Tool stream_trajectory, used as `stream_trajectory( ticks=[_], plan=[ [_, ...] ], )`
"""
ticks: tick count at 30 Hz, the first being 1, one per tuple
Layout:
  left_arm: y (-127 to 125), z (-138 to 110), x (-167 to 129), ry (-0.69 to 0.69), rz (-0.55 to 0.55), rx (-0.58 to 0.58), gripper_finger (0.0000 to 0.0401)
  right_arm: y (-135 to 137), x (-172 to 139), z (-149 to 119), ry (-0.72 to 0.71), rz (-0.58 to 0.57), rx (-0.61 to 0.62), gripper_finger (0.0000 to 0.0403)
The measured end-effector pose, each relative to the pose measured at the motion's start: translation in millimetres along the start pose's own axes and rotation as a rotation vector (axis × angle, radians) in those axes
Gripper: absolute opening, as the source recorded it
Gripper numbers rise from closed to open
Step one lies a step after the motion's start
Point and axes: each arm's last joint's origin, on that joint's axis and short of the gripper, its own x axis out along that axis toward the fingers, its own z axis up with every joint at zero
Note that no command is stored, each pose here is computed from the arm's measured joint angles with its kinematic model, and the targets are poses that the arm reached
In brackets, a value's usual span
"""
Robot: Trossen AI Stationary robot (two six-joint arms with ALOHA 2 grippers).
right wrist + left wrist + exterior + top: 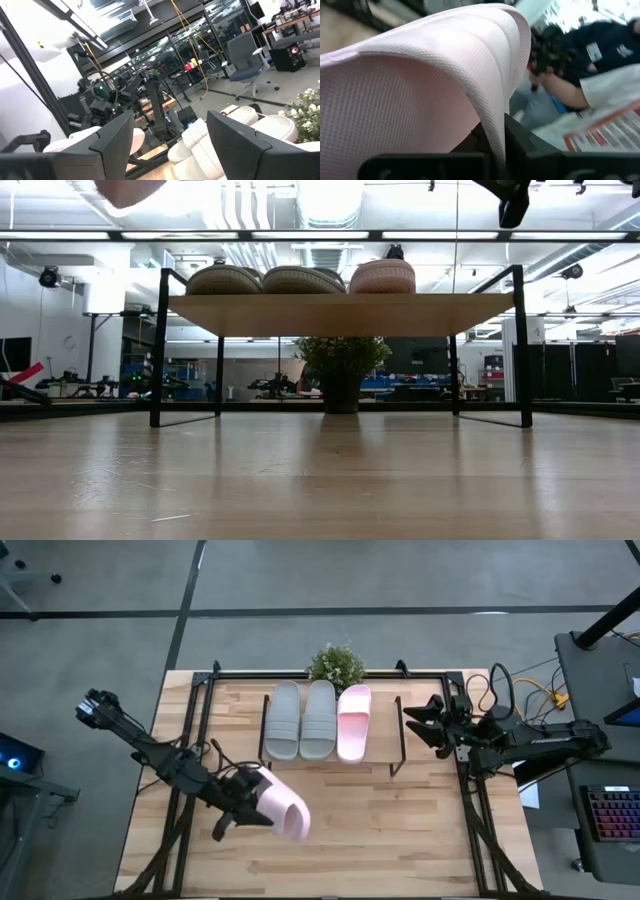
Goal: Pick and place slides into the shelf
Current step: Put the right pink slipper on the shelf
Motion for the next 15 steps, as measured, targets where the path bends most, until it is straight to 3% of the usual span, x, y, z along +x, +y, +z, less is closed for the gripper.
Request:
stream_trajectory(
  ticks=[8,15],
  plan=[
    [-5.0,29.2,5.1,-0.388,0.043,0.209,0.0000,0.5,0.1,0.4,-0.002,0.010,0.108,0.0239],
    [2.2,54.8,8.9,-0.693,0.249,0.331,0.0000,4.4,1.1,3.1,-0.044,0.031,0.089,0.0221]
  ],
)
